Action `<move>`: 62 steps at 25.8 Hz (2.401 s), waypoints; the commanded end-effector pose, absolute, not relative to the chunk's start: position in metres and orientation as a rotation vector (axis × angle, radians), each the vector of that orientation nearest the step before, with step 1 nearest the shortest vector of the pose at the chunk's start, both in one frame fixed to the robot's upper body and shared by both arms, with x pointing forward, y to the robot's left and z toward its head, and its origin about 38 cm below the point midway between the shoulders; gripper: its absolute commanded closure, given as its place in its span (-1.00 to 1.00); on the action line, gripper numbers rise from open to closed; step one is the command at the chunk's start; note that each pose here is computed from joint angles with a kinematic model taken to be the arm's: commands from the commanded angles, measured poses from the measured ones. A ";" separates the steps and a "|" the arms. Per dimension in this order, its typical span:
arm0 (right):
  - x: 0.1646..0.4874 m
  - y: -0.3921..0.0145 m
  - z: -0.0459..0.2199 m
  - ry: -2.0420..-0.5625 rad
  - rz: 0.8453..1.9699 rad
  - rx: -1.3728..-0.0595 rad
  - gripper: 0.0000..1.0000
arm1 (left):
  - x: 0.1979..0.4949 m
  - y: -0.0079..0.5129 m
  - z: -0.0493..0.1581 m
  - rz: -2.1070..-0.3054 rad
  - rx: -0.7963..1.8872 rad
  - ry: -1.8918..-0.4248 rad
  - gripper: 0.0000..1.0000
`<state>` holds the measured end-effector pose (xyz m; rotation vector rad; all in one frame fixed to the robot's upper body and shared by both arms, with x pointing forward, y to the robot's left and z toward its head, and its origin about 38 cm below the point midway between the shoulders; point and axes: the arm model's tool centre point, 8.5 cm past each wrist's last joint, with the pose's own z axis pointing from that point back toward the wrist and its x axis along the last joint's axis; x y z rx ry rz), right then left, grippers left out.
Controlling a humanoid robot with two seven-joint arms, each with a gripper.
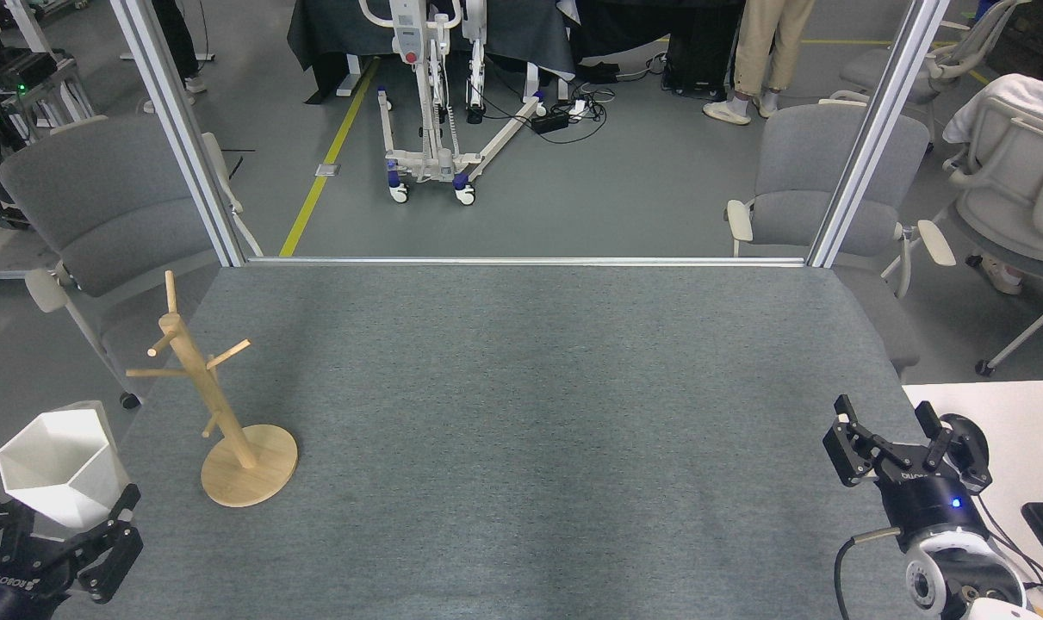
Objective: Hang cup on storage rack
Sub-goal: 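Carry the cup with the left gripper toward the wooden stand's peg, then hook the cup onto the stand peg and release the left gripper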
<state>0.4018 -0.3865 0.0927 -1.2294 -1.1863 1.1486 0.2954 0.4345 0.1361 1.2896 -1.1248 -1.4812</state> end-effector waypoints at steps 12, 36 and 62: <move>0.389 -0.385 0.081 -1.165 1.153 -1.227 -1.00 | 0.359 0.456 0.127 -1.363 1.383 -0.839 1.00; 0.389 -0.380 0.077 -1.172 1.147 -1.208 -1.00 | 0.388 0.419 0.123 -1.462 1.360 -0.867 1.00; 0.388 -0.376 0.061 -1.149 1.142 -1.167 -1.00 | 0.394 0.410 0.077 -1.472 1.244 -0.810 -0.92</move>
